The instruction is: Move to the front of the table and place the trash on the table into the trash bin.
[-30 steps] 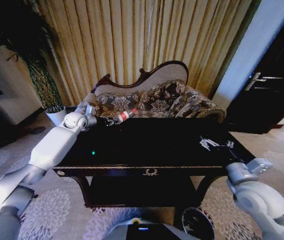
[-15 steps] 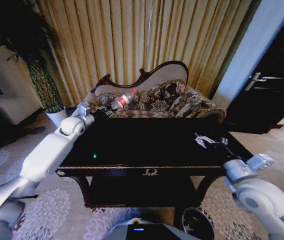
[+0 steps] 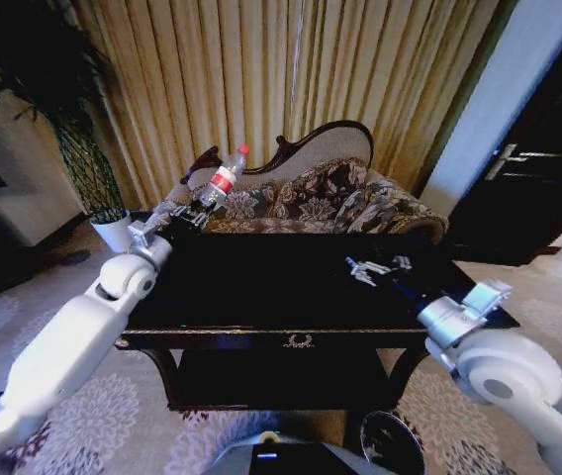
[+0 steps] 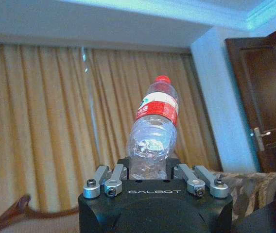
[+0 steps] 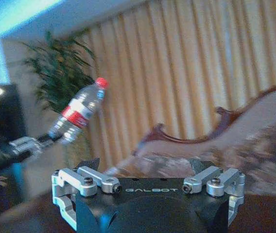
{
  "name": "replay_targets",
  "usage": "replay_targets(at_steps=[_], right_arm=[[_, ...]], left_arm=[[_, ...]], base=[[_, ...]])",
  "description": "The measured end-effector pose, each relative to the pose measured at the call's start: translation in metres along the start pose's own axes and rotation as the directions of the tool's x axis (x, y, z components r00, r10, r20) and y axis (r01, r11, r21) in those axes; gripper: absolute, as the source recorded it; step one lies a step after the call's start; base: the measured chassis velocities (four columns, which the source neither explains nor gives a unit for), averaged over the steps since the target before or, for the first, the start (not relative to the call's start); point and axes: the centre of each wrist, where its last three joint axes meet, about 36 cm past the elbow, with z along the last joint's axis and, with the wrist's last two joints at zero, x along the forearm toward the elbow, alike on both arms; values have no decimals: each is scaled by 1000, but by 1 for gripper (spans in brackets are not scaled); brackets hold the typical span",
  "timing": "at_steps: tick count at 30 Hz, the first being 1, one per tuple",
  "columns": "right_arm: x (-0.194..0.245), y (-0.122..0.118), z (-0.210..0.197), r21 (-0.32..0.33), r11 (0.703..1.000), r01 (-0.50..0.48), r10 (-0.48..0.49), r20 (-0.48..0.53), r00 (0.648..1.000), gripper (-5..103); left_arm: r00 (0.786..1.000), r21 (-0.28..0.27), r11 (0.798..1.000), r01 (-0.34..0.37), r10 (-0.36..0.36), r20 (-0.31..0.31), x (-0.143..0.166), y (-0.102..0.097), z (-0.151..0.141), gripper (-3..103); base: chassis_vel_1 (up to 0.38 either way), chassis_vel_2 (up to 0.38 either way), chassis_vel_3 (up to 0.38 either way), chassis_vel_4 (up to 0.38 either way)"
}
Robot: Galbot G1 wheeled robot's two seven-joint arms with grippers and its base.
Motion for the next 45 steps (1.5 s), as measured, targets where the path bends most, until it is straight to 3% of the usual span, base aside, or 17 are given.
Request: replay_targets(at_steps=[8, 14, 22, 27, 33, 38, 45], right_arm=[[-26, 6, -22, -101, 989, 111, -112, 0, 994, 100], [-40, -7, -40, -185, 971, 153, -156, -3, 988, 100], [-65, -41, -46, -231, 965, 126, -132, -13, 991, 100], [-94, -59, -41, -247, 963, 108, -119, -28, 993, 100], [-127, -57, -42, -255, 952, 167, -180, -26, 983, 100], [-147, -50, -44, -319, 912, 258, -274, -5, 962, 100], [-165, -43, -44, -350, 876, 331, -343, 27, 939, 100]], left_arm=[[998, -112, 993, -45, 51, 44, 19, -17, -26, 36], [995, -173, 983, -62, 74, 65, 22, -26, -30, 36], [990, -188, 977, -102, 118, 72, 22, -46, -28, 36], [991, -192, 976, -105, 119, 63, 20, -46, -25, 36], [991, -196, 975, -106, 119, 60, 20, -44, -24, 36], [991, -196, 975, -106, 120, 62, 21, -42, -23, 36], [988, -202, 972, -119, 136, 76, 17, -44, -27, 36]], base=[[0, 0, 0, 0], [0, 0, 0, 0], [0, 0, 0, 0], [0, 0, 0, 0], [0, 0, 0, 0], [0, 0, 0, 0], [0, 0, 0, 0]])
